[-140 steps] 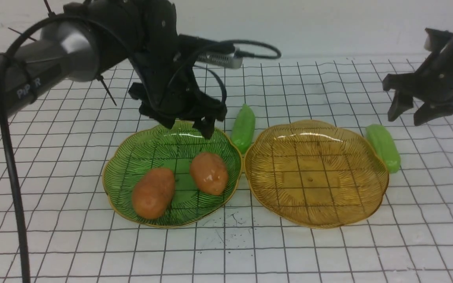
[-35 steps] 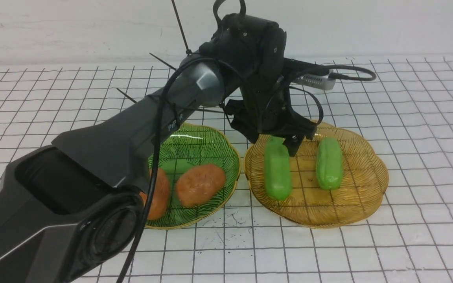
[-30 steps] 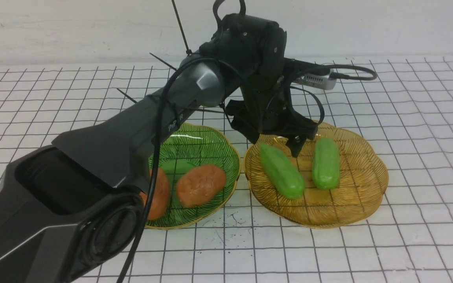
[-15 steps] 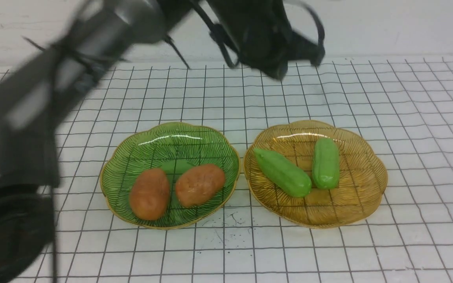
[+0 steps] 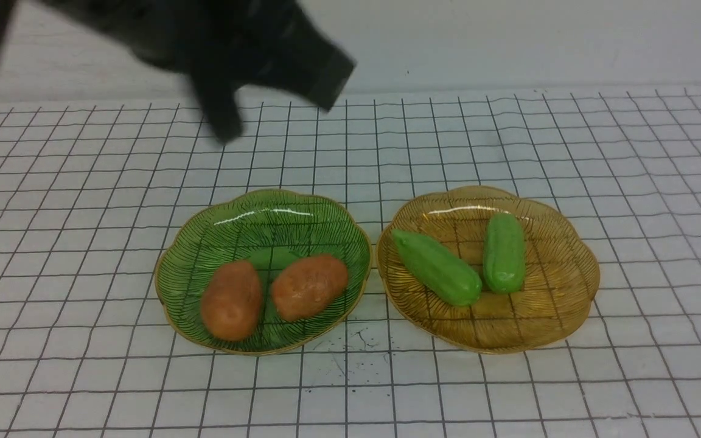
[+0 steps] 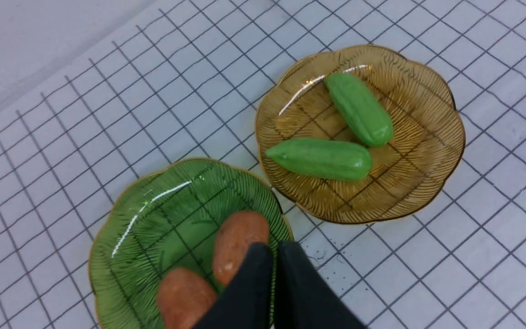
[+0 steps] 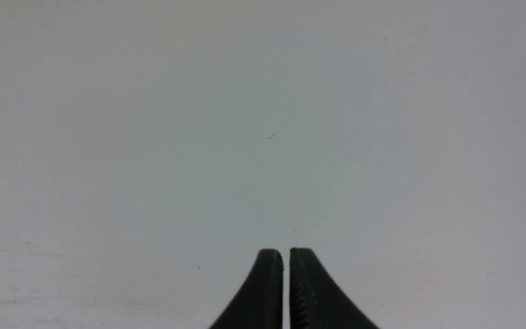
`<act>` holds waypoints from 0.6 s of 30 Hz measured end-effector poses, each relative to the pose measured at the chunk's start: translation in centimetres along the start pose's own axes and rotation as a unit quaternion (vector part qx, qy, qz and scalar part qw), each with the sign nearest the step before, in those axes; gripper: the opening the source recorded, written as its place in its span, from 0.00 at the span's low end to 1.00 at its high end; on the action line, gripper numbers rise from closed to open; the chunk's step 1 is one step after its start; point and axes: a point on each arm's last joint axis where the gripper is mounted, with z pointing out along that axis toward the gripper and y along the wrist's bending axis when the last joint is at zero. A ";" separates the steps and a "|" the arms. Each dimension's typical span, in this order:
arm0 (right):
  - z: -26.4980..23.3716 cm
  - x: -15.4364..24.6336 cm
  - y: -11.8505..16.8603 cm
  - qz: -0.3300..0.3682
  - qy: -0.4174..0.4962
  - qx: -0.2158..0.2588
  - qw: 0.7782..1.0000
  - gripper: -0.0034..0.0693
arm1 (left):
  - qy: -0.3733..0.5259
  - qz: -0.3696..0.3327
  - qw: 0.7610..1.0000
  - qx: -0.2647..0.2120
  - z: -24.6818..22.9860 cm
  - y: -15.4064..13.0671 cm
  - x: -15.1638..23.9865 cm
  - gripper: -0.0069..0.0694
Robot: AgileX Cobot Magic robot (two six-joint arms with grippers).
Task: Put different types of vegetables on the plate.
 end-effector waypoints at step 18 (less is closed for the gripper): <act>0.0 -0.3 0.0 0.001 -0.014 -0.001 1.000 0.07 | -0.263 -0.116 0.958 0.000 -7.4 4.1 19.3 0.08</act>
